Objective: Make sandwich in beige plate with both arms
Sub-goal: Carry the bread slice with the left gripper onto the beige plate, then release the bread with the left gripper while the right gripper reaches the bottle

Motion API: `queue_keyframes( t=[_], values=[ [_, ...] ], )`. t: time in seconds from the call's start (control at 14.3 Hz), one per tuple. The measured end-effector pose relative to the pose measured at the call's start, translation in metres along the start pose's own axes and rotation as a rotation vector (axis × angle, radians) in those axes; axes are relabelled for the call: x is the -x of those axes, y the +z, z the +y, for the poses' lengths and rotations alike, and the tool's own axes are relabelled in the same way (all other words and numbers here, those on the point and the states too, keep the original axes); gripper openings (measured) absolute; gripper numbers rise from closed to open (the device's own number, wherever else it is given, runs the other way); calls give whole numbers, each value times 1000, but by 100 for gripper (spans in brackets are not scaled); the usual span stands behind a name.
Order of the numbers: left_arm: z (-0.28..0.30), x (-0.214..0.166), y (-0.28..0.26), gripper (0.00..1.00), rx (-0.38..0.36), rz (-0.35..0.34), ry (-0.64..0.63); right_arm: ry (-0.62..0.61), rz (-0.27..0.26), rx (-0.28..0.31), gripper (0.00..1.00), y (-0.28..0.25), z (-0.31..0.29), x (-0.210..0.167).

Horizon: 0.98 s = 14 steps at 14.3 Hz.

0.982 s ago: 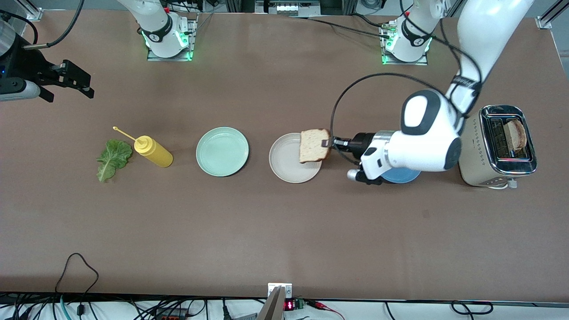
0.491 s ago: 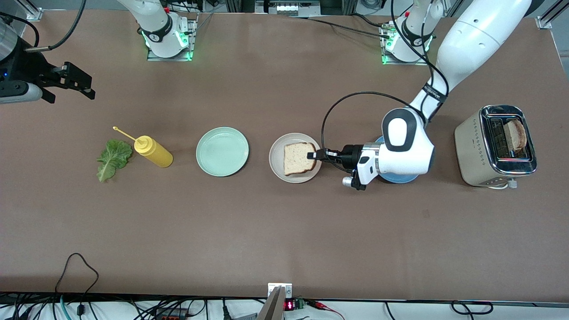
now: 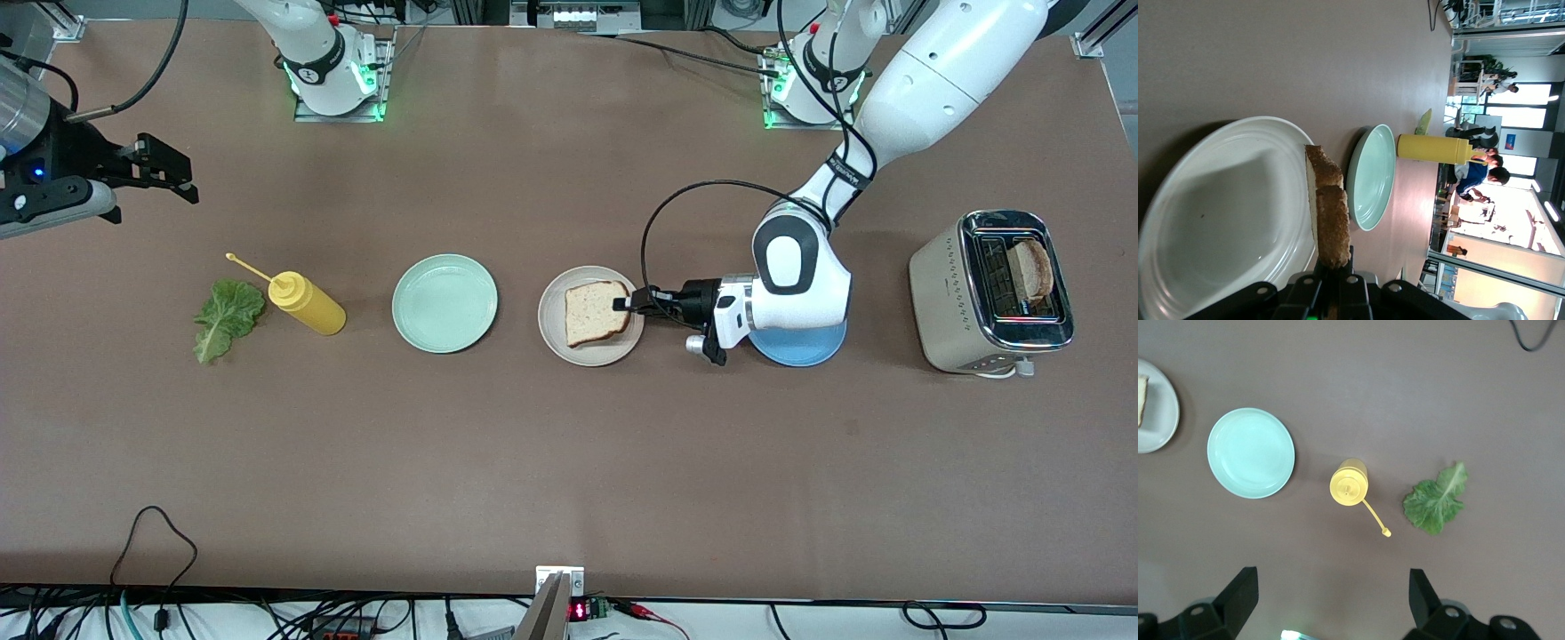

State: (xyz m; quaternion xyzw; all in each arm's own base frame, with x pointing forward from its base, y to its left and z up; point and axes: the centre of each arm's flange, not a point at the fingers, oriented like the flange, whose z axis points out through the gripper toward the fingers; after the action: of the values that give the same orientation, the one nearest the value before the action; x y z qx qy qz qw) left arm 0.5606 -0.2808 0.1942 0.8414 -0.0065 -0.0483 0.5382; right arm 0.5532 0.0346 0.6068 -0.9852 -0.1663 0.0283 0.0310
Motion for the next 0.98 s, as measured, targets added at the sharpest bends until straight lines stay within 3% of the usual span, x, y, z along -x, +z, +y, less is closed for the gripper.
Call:
queue_keyframes(
  t=[0.28,0.49,0.7,0.98],
  values=[
    [-22,9,13,7,29,-3,14,-104,27,-154,100,20,43,1],
    [-28,12,19,7,56,11,7,-194,77,-269,100,41,89,5],
    [-38,17,28,7,68,7,39,-292,170,-404,100,72,139,10],
    [-47,21,34,7,73,-2,41,-464,340,-555,100,132,200,15]
  ],
)
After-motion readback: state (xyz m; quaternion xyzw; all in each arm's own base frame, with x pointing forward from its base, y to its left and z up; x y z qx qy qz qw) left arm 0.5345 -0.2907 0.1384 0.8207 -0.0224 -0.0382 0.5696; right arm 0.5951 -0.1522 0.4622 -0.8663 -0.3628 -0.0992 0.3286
